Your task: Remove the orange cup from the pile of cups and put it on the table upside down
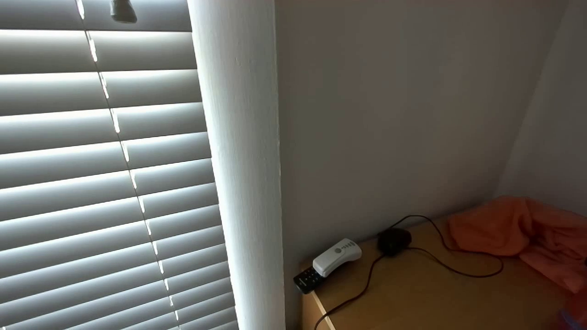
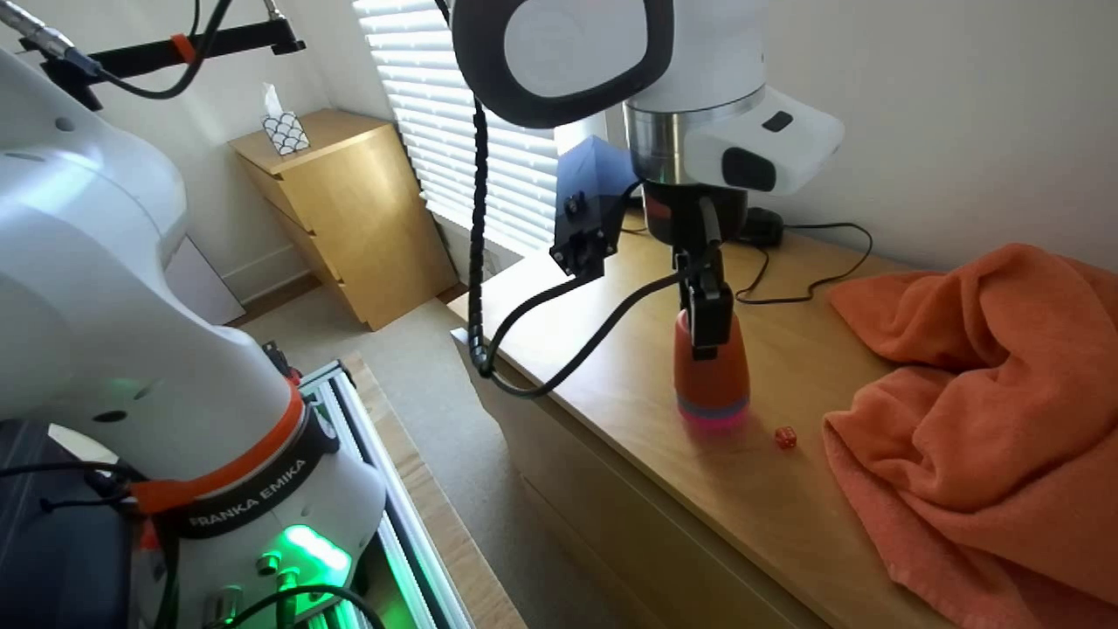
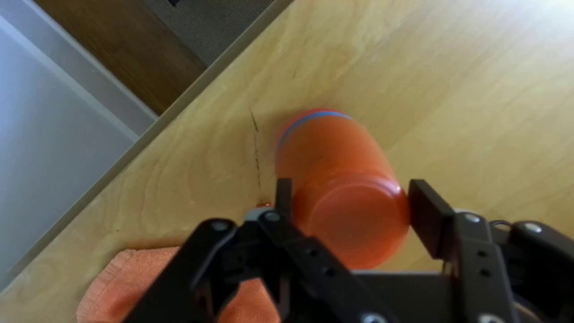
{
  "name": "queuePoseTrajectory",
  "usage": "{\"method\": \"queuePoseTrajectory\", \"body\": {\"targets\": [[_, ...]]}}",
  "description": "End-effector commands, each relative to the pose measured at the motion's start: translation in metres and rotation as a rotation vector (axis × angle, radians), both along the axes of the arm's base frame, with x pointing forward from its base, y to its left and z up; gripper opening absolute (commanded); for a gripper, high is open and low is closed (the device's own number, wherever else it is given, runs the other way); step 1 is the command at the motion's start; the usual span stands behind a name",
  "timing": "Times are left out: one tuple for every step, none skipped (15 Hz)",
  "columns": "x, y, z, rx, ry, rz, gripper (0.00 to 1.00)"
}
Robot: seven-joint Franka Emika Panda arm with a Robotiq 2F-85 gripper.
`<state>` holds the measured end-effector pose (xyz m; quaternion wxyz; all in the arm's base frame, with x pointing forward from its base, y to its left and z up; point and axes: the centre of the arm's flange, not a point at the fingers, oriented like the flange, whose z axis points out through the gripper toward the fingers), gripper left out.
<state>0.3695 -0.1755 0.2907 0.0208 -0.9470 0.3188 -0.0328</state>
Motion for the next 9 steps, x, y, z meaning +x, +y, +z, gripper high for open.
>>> {"method": "queuePoseTrajectory", "body": {"targets": [[0.008, 0.000, 0.001, -0.055, -0.015, -0.038, 0.40], [0.010, 0.002, 0.002, 0.035, 0.019, 0.012, 0.40], [0.013, 0.002, -0.001, 0.041, 0.030, 0.005, 0.40], [0.015, 0.002, -0.005, 0.028, 0.039, -0.024, 0.40], [0.018, 0.002, -0.005, 0.104, 0.068, 0.033, 0.40], [0.020, -0.001, -0.007, -0.025, 0.042, -0.053, 0.40], [0.023, 0.002, -0.008, 0.143, 0.094, 0.038, 0.40], [0.025, 0.001, -0.009, 0.098, 0.090, 0.006, 0.40], [0.026, 0.002, -0.010, 0.058, 0.090, -0.035, 0.40]]}}
